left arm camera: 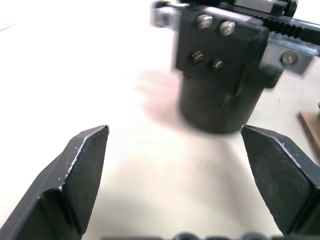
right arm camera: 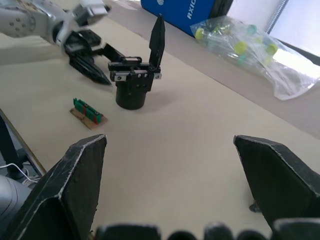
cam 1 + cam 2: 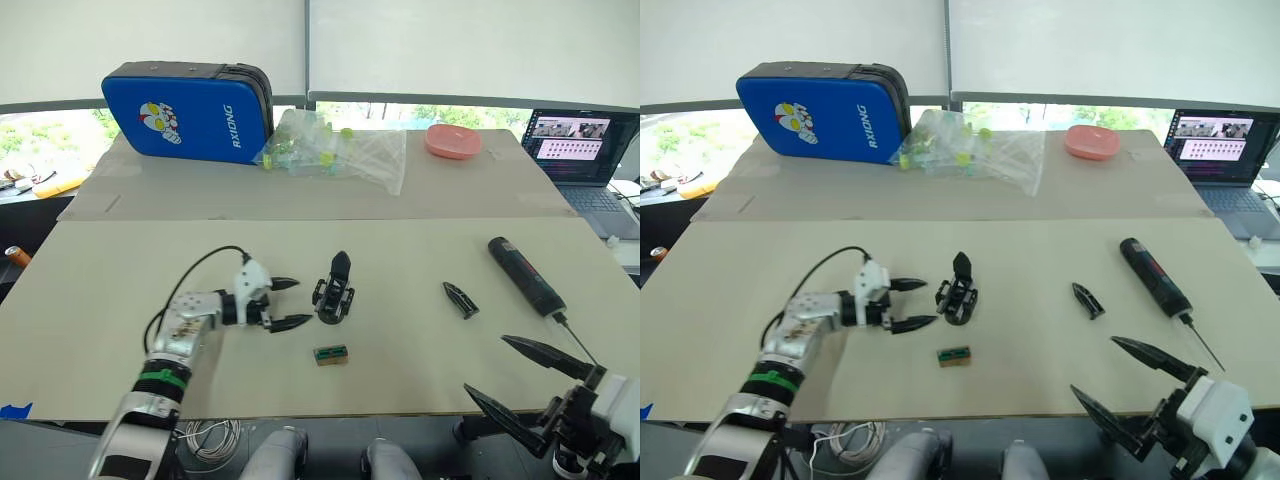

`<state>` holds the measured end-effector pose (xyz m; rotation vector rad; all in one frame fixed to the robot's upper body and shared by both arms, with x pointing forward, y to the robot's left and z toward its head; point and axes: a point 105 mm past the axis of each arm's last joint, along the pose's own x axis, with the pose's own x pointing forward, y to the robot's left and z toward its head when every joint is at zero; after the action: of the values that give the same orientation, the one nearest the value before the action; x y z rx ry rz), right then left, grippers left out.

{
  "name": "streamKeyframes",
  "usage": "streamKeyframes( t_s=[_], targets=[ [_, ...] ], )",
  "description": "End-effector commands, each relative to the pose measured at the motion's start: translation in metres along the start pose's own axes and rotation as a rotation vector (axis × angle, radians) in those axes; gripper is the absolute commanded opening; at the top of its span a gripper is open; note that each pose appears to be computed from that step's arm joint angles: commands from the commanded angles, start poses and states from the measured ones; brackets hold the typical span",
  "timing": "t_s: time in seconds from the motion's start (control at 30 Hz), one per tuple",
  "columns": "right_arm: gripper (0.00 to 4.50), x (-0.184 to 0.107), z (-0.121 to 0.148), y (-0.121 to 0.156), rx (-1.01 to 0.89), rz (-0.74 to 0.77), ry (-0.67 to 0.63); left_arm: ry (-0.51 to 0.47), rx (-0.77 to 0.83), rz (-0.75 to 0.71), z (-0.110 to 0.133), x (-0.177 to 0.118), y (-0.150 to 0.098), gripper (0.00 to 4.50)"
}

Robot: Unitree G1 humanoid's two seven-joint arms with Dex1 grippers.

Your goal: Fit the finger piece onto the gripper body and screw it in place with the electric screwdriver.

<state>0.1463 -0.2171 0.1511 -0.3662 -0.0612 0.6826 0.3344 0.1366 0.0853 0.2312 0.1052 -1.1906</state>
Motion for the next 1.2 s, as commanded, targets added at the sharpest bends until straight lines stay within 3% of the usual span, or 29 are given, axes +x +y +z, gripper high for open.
streamKeyframes(
  t_s=[0.03,0.13,0.27,0.33,0.47,0.53,0.6,0.67,0.8,0.97,1.2],
  targets=[
    [4.5,-0.021,0.007,-0.009,-0.041,-0.111,0.009,-0.044,-0.032,-0.049,0.015,-0.031,0.002,4.44],
    [4.5,-0.04,0.002,-0.015,-0.005,-0.237,0.029,-0.067,-0.069,-0.051,0.031,-0.05,0.004,4.44],
    [4.5,-0.05,-0.012,-0.01,0.08,-0.289,0.069,-0.12,-0.105,-0.034,0.057,-0.067,0.007,4.44],
    [4.5,-0.044,-0.01,-0.017,0.095,-0.304,0.057,-0.169,-0.103,-0.045,0.075,-0.072,0.005,4.44],
    [4.5,-0.019,0.003,-0.042,0.161,-0.293,0.042,-0.175,-0.066,-0.086,0.093,-0.07,-0.006,4.44],
    [4.5,-0.003,-0.002,-0.05,0.209,-0.231,0.178,-0.18,-0.045,-0.122,0.1,-0.065,-0.014,4.44],
    [4.5,0.005,-0.023,-0.063,0.243,-0.193,0.442,-0.208,-0.021,-0.134,0.112,-0.059,-0.019,4.44],
    [4.5,0.014,-0.026,-0.073,0.239,-0.13,0.571,-0.235,0.001,-0.134,0.121,-0.054,-0.021,4.44],
    [4.5,0.044,-0.022,-0.104,0.257,-0.111,0.611,-0.284,0.051,-0.11,0.136,-0.044,-0.022,4.44],
    [4.5,0.08,-0.05,-0.116,0.347,-0.081,0.788,-0.304,0.086,-0.103,0.142,-0.033,-0.024,4.44],
    [4.5,0.109,-0.065,-0.131,0.37,-0.041,0.893,-0.291,0.092,-0.132,0.14,-0.029,-0.032,4.44]
  ],
)
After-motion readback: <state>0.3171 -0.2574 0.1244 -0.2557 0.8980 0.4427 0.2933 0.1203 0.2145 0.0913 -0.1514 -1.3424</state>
